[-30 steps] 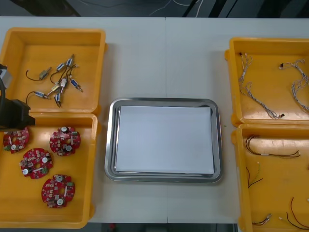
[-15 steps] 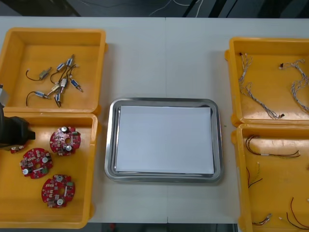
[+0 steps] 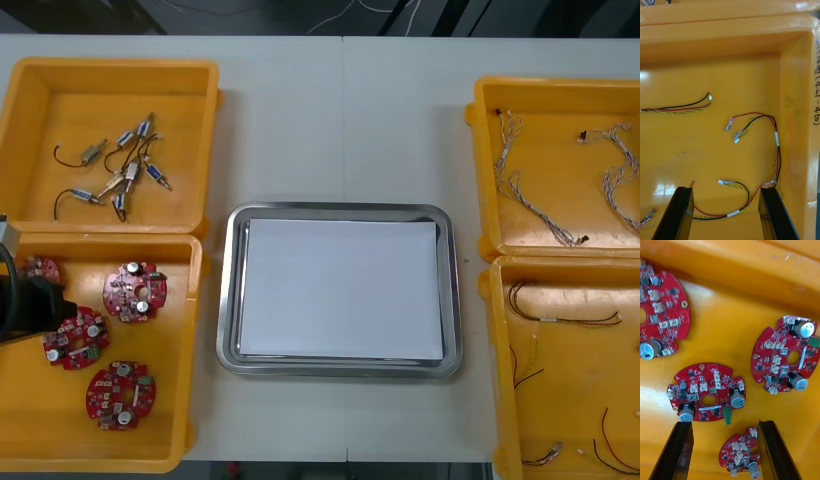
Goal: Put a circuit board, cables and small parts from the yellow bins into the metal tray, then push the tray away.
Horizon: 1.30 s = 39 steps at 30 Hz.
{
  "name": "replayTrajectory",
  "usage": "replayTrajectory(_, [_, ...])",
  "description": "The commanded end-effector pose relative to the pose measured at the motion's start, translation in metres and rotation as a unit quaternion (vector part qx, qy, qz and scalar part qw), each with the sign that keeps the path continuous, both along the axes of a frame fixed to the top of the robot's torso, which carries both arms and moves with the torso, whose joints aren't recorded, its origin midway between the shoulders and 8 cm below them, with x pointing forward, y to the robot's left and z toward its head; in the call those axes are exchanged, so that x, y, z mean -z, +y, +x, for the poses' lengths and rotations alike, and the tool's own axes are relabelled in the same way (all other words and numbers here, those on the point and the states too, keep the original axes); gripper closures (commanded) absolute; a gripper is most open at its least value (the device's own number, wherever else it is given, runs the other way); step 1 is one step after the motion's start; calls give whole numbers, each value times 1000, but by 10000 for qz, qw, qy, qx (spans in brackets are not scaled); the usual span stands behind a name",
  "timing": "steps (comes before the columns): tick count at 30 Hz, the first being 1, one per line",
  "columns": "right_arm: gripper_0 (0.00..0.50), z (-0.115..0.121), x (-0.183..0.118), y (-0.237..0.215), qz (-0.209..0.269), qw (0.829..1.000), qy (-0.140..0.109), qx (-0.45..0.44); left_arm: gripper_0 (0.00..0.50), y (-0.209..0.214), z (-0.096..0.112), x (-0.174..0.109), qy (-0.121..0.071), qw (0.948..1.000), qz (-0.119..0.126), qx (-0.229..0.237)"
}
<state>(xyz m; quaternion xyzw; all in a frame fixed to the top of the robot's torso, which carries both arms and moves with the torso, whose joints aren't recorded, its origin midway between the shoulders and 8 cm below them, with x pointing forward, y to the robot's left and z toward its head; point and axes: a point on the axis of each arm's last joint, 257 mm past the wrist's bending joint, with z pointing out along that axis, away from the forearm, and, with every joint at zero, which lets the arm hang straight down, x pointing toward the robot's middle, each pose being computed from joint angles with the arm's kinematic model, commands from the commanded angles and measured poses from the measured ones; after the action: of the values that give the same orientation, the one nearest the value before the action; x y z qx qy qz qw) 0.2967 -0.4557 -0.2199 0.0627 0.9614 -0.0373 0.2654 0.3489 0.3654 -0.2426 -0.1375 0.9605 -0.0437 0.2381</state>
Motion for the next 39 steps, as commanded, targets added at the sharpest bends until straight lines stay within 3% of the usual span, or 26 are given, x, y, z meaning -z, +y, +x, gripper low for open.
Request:
replayTrajectory(1, [0,-9,21,3,37,10000,-36,22,0,3,-10,5,-108,9990,-189,-383])
replayTrajectory(9, [0,-12,53,2,-15,10000,11,84,0,-11,-15,22,-52,9985,-334,-432])
replayTrajectory(25, [0,-28,84,-15,-684,9929,250,-938,0,-21,-21,54,163,9985,-166,-488])
replayTrajectory(35, [0,-33,118,-9,-223,9918,216,-1239,0,-21,-19,74,181,9982,-163,-552])
replayTrajectory(39, [0,-32,122,0,-268,9875,235,-1534,0,-20,-19,77,173,9979,-166,-596])
